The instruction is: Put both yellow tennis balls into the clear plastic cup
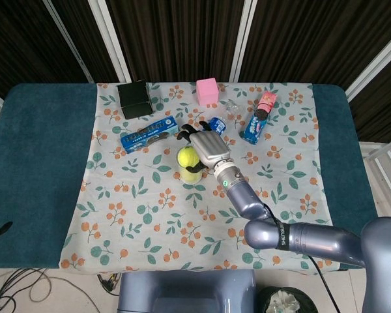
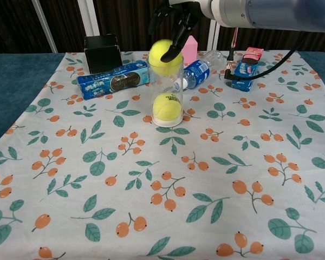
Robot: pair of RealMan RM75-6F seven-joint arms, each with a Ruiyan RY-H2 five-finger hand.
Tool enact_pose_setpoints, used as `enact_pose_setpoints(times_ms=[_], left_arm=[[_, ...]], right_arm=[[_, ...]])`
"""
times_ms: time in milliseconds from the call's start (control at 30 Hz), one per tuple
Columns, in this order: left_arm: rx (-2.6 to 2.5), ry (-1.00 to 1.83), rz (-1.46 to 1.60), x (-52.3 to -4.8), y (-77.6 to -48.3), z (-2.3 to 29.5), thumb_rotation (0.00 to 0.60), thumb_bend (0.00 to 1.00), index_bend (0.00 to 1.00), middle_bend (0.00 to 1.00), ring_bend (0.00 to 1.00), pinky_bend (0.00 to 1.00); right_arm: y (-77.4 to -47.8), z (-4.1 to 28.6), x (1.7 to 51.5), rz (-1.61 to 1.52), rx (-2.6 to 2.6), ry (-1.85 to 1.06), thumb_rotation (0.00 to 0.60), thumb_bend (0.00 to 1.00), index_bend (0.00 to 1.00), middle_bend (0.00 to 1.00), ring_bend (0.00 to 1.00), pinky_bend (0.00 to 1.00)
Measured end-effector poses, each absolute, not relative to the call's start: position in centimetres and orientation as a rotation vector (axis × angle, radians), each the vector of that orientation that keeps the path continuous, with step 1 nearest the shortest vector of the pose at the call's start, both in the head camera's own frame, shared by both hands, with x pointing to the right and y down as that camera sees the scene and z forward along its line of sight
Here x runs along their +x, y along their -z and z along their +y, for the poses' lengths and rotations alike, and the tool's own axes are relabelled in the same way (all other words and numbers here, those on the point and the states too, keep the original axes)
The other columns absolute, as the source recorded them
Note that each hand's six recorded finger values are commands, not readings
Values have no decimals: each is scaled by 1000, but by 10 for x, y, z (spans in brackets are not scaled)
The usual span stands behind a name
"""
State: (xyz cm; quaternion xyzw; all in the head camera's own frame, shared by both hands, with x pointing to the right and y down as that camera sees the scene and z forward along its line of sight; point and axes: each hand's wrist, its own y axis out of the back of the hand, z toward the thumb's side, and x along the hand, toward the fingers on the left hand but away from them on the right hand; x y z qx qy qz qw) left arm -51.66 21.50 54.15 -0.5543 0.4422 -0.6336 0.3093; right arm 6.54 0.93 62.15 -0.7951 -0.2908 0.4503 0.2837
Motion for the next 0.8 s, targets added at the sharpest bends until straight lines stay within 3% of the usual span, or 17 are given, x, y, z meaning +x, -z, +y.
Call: enact_pose_setpoints(times_ms=[467,800], left_arm=[[-1451,1673,1188,-520,-538,215,600,23,0,0,0,0],[-1458,1681,1160,-515,-541,217,600,23,0,0,0,0]], right_arm=[[-605,-4,80,-807,-2025,-1186,600,243,228,96,240,0],[-559,-5,170,-895,-1914,-1239,600,242,225,95,233,0]])
